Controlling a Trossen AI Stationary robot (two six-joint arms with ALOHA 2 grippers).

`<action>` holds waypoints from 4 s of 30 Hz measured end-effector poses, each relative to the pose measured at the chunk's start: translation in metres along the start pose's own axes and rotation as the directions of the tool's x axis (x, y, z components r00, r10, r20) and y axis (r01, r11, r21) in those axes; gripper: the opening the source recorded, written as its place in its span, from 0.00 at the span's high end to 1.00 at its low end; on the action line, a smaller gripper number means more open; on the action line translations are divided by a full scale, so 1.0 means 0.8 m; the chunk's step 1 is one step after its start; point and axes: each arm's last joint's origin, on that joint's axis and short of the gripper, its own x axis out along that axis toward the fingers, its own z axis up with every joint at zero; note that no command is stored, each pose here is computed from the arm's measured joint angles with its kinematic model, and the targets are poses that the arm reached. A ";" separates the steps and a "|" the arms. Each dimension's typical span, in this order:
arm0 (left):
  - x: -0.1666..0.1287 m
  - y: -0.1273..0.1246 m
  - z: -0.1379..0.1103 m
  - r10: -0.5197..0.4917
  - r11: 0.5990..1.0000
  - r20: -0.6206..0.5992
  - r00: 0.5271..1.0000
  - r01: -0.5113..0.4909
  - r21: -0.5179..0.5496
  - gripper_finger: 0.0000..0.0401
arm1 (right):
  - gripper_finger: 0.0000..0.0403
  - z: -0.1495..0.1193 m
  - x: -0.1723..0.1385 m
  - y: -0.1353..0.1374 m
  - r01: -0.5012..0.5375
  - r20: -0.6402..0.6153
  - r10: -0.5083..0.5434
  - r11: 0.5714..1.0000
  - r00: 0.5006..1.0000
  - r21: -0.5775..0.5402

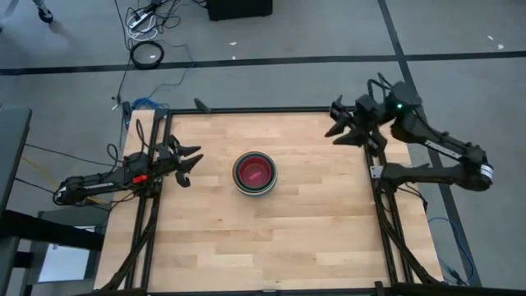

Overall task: Nest bowls inside each other
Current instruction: Return to Home Position

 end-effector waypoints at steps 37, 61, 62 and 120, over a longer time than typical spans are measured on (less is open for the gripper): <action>0.000 0.001 -0.001 0.031 0.999 -0.009 0.999 -0.031 -0.025 0.62 | 0.68 -0.146 -0.073 0.050 -0.225 0.358 0.256 0.966 0.898 -0.128; 0.000 0.002 -0.002 0.031 0.999 -0.013 0.999 -0.031 -0.042 0.62 | 0.68 -0.132 -0.064 0.024 -0.205 0.265 0.218 0.976 0.939 -0.076; 0.000 0.002 -0.002 0.031 0.999 -0.013 0.999 -0.031 -0.043 0.62 | 0.68 -0.133 -0.063 0.020 -0.202 0.263 0.211 0.977 0.941 -0.063; -0.001 0.002 0.012 0.060 0.983 0.100 0.993 -0.041 -0.178 0.62 | 0.69 -0.044 -0.108 0.176 -0.348 0.243 0.457 0.855 0.855 -0.384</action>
